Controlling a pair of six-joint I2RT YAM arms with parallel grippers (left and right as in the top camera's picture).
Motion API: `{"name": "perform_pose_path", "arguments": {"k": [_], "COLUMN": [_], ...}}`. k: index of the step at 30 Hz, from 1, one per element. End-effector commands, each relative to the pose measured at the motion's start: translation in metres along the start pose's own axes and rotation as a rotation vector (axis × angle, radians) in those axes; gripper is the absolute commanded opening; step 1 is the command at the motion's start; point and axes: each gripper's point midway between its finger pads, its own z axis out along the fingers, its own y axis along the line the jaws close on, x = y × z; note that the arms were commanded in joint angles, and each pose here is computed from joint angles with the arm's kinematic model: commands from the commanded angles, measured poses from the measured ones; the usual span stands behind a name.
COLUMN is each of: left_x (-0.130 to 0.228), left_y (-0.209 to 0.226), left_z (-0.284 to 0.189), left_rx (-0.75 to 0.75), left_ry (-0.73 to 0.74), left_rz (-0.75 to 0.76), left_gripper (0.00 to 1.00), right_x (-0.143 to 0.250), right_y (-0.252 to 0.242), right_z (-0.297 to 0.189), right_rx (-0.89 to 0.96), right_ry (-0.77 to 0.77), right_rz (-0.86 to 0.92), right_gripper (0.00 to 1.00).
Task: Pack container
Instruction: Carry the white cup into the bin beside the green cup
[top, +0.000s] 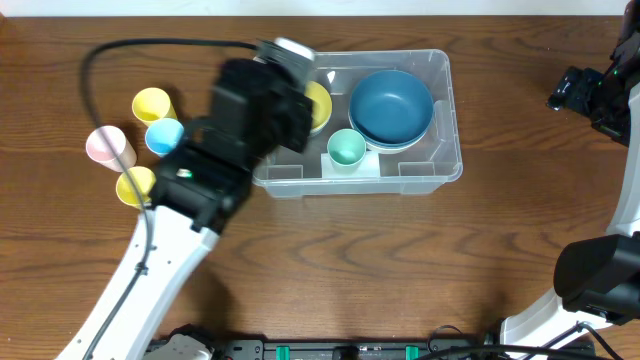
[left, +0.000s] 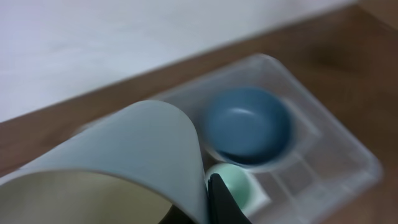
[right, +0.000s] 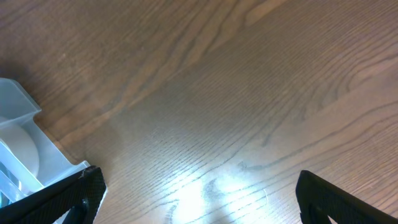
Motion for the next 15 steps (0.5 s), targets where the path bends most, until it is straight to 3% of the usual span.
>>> {"name": "perform_pose_path", "arguments": {"k": [1,6,15], "left_x": [0.017,0.065,0.124], "left_y": [-0.041,-0.073,-0.076], "left_z": [0.017,0.049,0.086], "left_rx": [0.099,0.146,0.138], "left_ry": [0.069,0.24,0.449], "left_rz": [0.049,0.128,0.148], "left_gripper": [0.06,0.06,0.06], "right_x": [0.0,0.0,0.0], "right_y": [-0.002,-0.002,-0.002], "right_z": [0.001,0.001,0.001], "right_rx": [0.002,0.002,0.002], "right_ry": [0.004,0.004,0.004], "right_rz": [0.018,0.018,0.018], "right_gripper": [0.99,0.99,0.99]}}
